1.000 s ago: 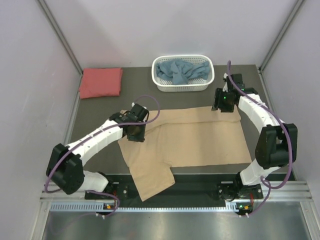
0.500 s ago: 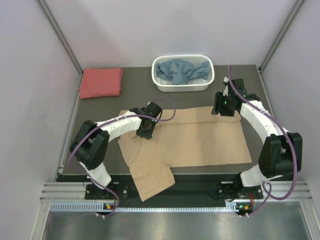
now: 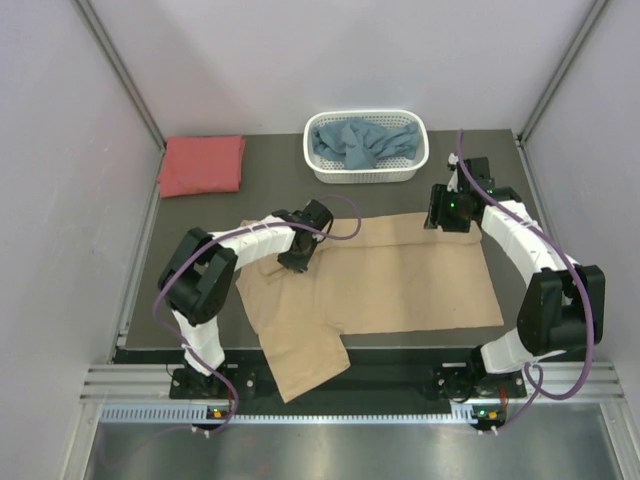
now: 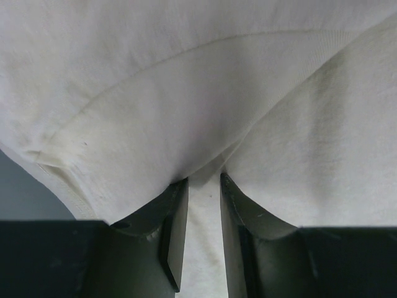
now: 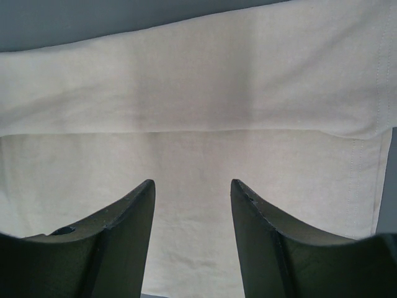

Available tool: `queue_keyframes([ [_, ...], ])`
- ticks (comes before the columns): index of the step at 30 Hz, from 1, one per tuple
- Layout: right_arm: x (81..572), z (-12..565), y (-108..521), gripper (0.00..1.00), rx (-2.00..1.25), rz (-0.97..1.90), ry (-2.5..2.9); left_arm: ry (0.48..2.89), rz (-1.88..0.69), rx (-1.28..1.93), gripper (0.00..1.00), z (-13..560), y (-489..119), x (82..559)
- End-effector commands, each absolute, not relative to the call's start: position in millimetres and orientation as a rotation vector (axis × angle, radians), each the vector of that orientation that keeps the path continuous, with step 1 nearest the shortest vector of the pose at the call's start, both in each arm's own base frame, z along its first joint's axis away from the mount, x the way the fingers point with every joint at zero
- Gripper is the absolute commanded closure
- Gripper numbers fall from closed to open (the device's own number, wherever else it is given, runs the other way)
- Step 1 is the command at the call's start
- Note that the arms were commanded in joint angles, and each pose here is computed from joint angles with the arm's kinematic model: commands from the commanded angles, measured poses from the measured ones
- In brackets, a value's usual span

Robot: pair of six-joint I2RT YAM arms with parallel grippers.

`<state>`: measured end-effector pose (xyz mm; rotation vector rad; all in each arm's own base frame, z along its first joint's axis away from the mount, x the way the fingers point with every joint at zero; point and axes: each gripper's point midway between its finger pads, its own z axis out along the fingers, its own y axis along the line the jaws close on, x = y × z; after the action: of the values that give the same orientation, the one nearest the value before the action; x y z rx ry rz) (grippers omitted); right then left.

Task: Fold and stack the t-shirts
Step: Fold the tshirt

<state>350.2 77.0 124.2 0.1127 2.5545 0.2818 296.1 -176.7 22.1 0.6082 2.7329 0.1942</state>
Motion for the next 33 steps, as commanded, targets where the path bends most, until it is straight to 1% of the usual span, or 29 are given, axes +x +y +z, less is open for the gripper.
queue_keyframes([
  [1, 362.0, 134.3, 76.3, 0.48, 0.094, 0.294, 2.507, 2.659, 0.22, 0.624, 0.68, 32.2, -184.0, 318.2],
  [4, 361.5, 132.1, 75.4, 0.48, 0.098, 0.294, 2.513, 2.653, 0.254, 0.63, 0.7, 32.0, -181.9, 322.3],
  [9, 359.9, 131.4, 75.2, 0.48, 0.099, 0.297, 2.516, 2.644, 0.289, 0.648, 0.77, 31.4, -180.9, 327.0],
  [12, 359.5, 130.5, 75.4, 0.48, 0.099, 0.299, 2.517, 2.641, 0.301, 0.643, 0.86, 33.1, -179.9, 329.2],
  [13, 358.8, 129.4, 74.8, 0.48, 0.095, 0.298, 2.52, 2.637, 0.298, 0.639, 0.92, 35.0, -180.8, 329.7],
  [17, 356.0, 126.2, 74.7, 0.48, 0.095, 0.299, 2.528, 2.638, 0.271, 0.618, 1.0, 47.8, -183.0, 328.8],
  [22, 355.9, 126.0, 78.1, 0.48, 0.093, 0.324, 2.529, 2.651, 0.198, 0.635, 1.0, 68.8, -187.6, 319.2],
  [24, 355.6, 123.7, 83.3, 0.49, 0.078, 0.357, 2.54, 2.678, 0.112, 0.647, 1.0, 75.5, -195.5, 311.0],
  [26, 356.0, 121.8, 95.9, 0.48, 0.047, 0.446, 2.543, 2.705, 0.032, 0.662, 1.0, 80.1, -201.1, 300.7],
  [27, 356.0, 122.3, 102.4, 0.49, 0.041, 0.499, 2.539, 2.715, -0.051, 0.671, 1.0, 85.1, -208.7, 293.7],
  [29, 345.4, 117.8, 130.6, 0.49, 0.051, 0.725, 2.543, 2.727, -0.14, 0.671, 1.0, 89.7, -216.9, 284.7],
  [30, 355.4, 125.3, 143.8, 0.5, 0.042, 0.82, 2.463, 2.727, -0.183, 0.674, 1.0, 92.5, -219.0, 279.8],
  [31, 340.2, 118.1, 162.0, 0.5, 0.037, 0.98, 2.463, 2.737, -0.24, 0.662, 1.0, 95.1, -224.2, 274.4],
  [32, 334.3, 117.7, 179.8, 0.51, 0.117, 1.097, 2.463, 2.742, -0.245, 0.659, 1.0, 96.1, -223.6, 271.5],
  [33, 338.9, 118.2, 192.7, 0.51, 0.094, 1.175, 2.38, 2.743, -0.254, 0.657, 1.0, 98.2, -222.7, 268.3],
])
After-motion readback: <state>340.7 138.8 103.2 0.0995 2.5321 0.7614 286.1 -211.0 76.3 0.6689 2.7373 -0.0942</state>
